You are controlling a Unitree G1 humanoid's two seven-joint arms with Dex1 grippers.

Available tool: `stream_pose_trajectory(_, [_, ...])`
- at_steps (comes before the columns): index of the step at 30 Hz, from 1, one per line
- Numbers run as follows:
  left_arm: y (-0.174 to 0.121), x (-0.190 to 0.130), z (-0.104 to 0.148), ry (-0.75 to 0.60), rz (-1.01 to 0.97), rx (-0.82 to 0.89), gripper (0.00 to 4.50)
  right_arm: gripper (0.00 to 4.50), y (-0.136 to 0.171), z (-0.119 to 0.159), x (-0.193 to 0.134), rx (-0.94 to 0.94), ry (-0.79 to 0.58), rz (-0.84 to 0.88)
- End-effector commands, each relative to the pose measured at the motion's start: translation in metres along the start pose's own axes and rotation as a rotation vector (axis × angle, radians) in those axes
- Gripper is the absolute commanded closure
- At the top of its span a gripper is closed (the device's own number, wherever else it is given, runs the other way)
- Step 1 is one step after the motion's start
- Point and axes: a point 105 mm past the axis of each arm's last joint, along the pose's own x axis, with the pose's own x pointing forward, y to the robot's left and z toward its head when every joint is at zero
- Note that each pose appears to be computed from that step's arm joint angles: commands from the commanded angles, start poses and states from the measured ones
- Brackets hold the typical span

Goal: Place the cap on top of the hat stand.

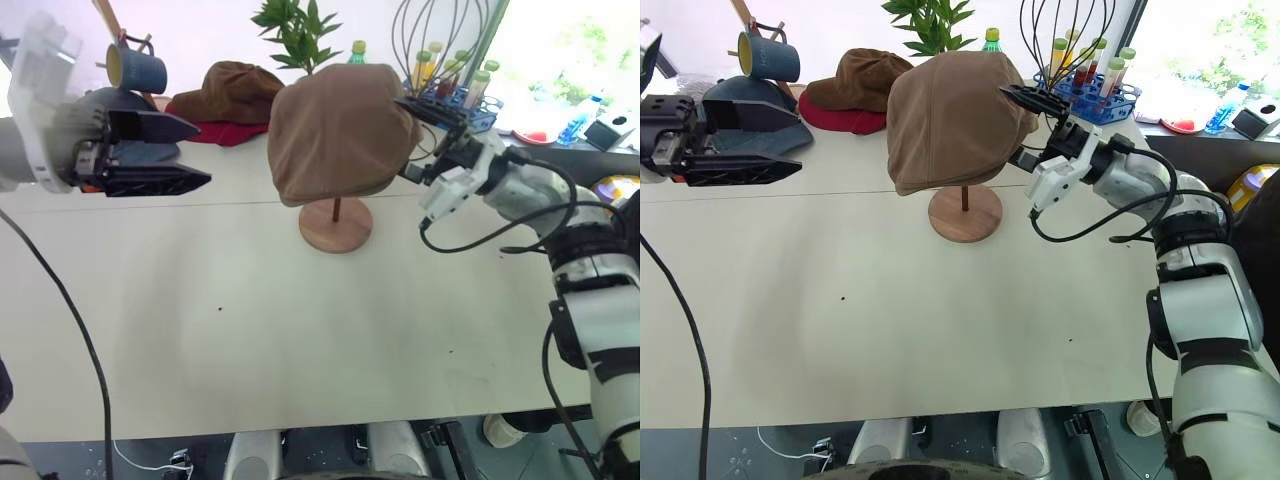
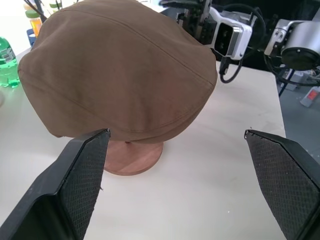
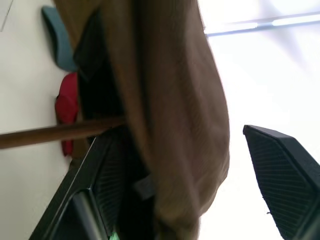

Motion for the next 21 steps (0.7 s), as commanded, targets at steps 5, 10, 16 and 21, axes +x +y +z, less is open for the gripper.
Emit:
stream_pose_trajectory(5, [-0.003, 0.003, 0.013, -0.047, -0.034, 0.048, 0.0, 0.68, -0.017, 0.023, -0.019, -0.094, 0.045, -0.077])
stream_pose_trajectory(10, [-0.001, 0.01, 0.013, -0.06, -0.059, 0.046, 0.0, 0.68, -0.025, 0.046, -0.011, -0.144, 0.089, -0.113])
stream_pose_trajectory(16, [0.003, 0.016, 0.015, -0.069, -0.075, 0.052, 0.0, 0.68, -0.024, 0.066, 0.008, -0.159, 0.093, -0.122])
stream_pose_trajectory(21, [0.005, 0.015, 0.017, -0.069, -0.072, 0.057, 0.0, 1.2, -0.017, 0.07, 0.019, -0.122, 0.087, -0.122])
